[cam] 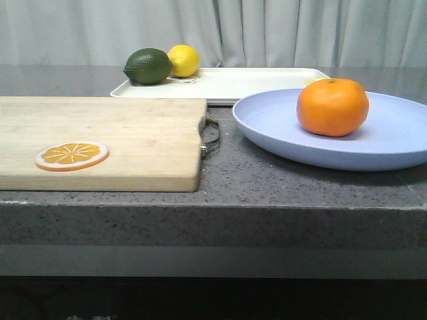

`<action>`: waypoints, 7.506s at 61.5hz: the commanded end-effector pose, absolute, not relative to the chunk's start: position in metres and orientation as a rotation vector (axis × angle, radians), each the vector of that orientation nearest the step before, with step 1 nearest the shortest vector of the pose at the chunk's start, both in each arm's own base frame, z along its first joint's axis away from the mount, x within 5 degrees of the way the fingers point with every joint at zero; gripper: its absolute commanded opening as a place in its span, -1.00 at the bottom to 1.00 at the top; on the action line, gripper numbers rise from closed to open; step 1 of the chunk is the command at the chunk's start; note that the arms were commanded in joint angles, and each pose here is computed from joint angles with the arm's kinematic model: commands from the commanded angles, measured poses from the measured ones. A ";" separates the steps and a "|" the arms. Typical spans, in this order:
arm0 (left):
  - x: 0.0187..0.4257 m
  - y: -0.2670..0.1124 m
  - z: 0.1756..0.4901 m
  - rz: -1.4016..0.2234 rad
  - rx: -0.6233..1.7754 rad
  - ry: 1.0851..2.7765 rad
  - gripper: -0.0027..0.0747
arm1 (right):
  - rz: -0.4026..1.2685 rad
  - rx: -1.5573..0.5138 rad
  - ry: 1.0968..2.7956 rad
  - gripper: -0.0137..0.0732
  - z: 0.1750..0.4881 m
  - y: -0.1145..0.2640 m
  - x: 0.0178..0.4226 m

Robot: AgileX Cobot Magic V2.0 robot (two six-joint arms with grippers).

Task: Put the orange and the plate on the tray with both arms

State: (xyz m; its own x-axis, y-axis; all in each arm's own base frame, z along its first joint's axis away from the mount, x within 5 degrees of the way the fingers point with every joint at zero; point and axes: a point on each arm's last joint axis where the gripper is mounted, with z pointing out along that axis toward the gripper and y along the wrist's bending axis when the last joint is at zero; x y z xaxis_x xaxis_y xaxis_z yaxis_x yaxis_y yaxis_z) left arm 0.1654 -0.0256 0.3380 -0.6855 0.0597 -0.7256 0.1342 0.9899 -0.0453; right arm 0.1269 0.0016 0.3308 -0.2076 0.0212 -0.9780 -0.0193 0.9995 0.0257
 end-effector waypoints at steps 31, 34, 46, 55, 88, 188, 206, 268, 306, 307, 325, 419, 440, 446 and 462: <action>0.033 -0.007 0.315 -0.170 0.085 1.673 -0.98 | 0.048 0.017 1.791 0.67 0.336 0.001 0.133; 0.029 -0.006 0.312 -0.171 0.083 1.641 -0.98 | 0.069 0.034 1.826 0.67 0.336 0.002 0.139; 0.024 -0.006 0.308 -0.173 0.079 1.588 -0.98 | 0.131 0.101 2.021 0.50 0.335 0.002 0.186; 0.024 -0.006 0.309 -0.173 0.079 1.587 -0.98 | 0.158 0.128 2.140 0.43 0.328 0.003 0.232; 0.024 -0.006 0.309 -0.173 0.079 1.587 -0.98 | 0.279 0.129 2.511 0.43 0.287 0.000 0.333; 0.024 -0.006 0.309 -0.173 0.079 1.587 -0.98 | 0.865 0.204 2.391 -0.94 0.381 -0.027 0.411; 0.024 -0.006 0.309 -0.173 0.079 1.587 -0.98 | 0.904 0.218 2.417 -0.94 0.365 0.016 0.483; 0.025 -0.006 0.307 -0.173 0.079 1.588 -0.98 | 0.942 0.235 2.316 0.22 0.327 0.054 0.527; 0.025 -0.006 0.307 -0.173 0.079 1.588 -0.98 | 0.496 0.037 2.309 -0.94 0.422 0.033 0.463; 0.025 -0.006 0.307 -0.173 0.079 1.588 -0.98 | 0.489 0.037 2.304 -0.94 0.424 0.033 0.461; 0.025 -0.006 0.307 -0.173 0.079 1.588 -0.98 | 0.206 -0.076 2.254 -0.94 0.479 0.049 0.403; 0.025 -0.006 0.307 -0.173 0.079 1.588 -0.98 | 0.120 -0.175 1.636 -0.94 0.344 0.010 0.055; 0.025 -0.006 0.307 -0.173 0.079 1.588 -0.98 | 0.120 -0.175 1.637 -0.94 0.344 0.010 0.055; 0.025 -0.006 0.307 -0.173 0.079 1.588 -0.98 | 0.120 -0.175 1.637 -0.94 0.344 0.010 0.055; 0.025 -0.006 0.307 -0.173 0.079 1.588 -0.98 | 0.120 -0.175 1.637 -0.94 0.344 0.010 0.055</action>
State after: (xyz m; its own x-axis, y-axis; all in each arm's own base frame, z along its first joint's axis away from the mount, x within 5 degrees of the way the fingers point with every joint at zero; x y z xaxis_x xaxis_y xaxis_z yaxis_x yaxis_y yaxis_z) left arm 0.0254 -0.0056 0.2921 -0.1203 -0.0287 -0.9923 0.1546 0.9868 -0.0473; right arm 0.0546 0.0108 0.3289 -0.1711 -0.0456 -0.9842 -0.1920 0.9813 -0.0121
